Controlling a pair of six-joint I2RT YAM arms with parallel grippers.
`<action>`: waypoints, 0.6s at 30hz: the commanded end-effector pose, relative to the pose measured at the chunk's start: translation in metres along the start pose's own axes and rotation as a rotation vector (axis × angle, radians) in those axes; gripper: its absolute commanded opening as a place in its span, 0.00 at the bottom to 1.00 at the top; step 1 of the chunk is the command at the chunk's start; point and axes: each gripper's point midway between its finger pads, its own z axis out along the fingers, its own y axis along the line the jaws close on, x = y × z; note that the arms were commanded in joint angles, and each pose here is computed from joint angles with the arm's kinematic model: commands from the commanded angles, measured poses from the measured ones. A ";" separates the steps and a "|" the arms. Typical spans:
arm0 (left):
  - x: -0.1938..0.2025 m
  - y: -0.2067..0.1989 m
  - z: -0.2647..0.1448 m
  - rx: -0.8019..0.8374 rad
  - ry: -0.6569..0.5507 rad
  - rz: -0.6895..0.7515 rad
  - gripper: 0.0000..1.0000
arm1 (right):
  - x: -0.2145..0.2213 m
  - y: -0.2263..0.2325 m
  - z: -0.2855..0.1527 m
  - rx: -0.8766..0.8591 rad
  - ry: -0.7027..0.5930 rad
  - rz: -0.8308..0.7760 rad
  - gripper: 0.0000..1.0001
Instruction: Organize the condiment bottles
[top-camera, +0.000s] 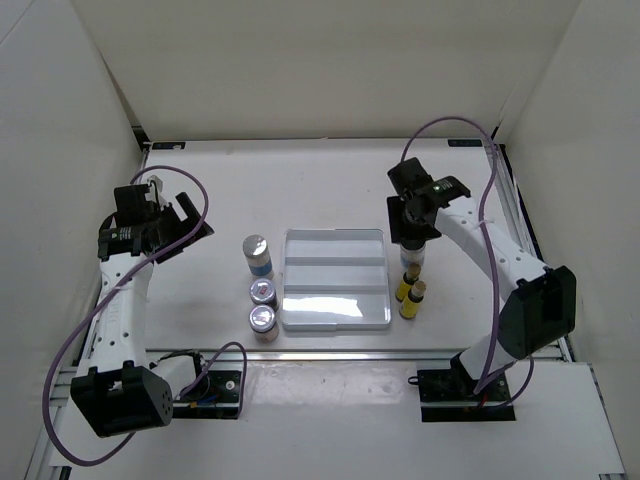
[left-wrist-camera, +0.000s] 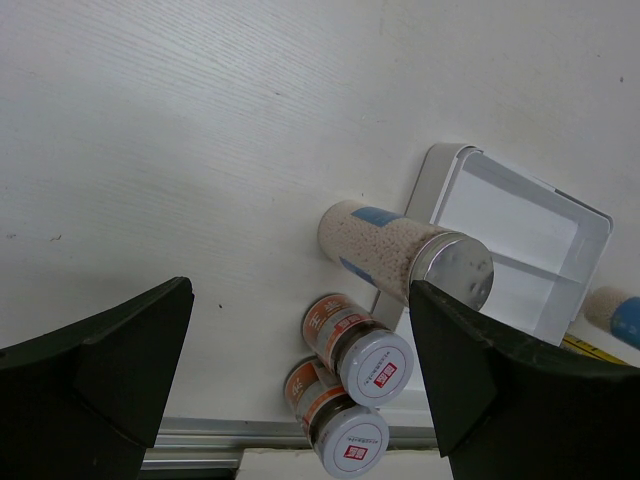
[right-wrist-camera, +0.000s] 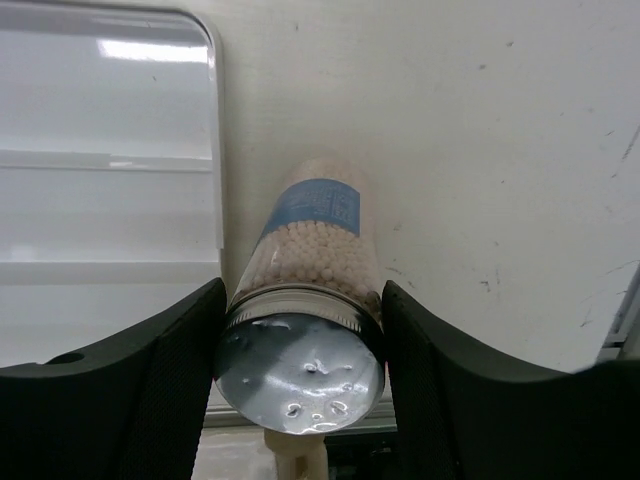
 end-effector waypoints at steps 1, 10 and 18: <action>-0.002 -0.002 -0.005 0.003 -0.018 0.009 1.00 | -0.050 -0.011 -0.045 0.073 -0.216 0.030 0.24; -0.002 -0.002 -0.005 0.003 -0.018 0.009 1.00 | -0.087 0.035 -0.054 -0.059 -0.266 -0.037 0.21; -0.001 -0.001 -0.003 0.000 -0.010 0.007 1.00 | -0.098 0.079 -0.025 -0.153 -0.251 -0.072 0.19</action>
